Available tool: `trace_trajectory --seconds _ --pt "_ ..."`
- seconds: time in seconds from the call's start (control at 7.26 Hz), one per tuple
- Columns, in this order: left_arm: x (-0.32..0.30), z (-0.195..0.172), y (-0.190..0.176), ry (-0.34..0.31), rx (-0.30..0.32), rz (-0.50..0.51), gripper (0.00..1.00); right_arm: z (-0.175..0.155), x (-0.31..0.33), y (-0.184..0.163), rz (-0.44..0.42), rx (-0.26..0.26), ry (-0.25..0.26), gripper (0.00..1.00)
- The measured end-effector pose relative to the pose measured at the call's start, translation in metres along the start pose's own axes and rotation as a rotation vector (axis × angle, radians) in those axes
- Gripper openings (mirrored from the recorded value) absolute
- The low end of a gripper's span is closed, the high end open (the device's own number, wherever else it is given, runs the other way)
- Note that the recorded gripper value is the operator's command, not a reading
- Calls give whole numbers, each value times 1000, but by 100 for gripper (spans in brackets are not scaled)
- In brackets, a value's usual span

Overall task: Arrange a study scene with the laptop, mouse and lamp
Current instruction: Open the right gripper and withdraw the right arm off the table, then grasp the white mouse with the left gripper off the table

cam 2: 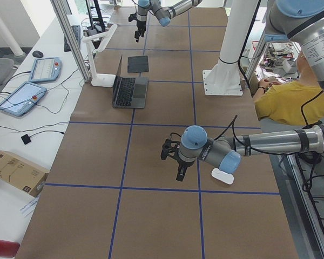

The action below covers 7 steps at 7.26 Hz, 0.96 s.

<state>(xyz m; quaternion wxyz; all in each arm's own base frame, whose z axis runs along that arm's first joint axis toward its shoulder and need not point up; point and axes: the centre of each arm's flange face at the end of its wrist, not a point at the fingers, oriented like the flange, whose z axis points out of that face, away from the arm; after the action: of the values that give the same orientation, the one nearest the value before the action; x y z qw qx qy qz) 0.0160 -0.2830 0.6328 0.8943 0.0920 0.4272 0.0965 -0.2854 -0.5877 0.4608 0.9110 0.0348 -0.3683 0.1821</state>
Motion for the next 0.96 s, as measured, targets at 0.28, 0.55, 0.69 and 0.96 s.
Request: trace_trajectory --seconds 0.28,0.55,0.69,0.96 --pt "4 6 33 13 -30 16 100 -14 101 -2 -169 -36 26 100" --pt "20 20 46 32 -78 17 100 -40 202 3 -273 -86 8 100" --pt "35 35 51 26 -112 14 100 -49 235 7 -291 -101 -4 100" --pt "51 58 72 -13 -173 37 100 -54 257 12 -295 -111 -12 100"
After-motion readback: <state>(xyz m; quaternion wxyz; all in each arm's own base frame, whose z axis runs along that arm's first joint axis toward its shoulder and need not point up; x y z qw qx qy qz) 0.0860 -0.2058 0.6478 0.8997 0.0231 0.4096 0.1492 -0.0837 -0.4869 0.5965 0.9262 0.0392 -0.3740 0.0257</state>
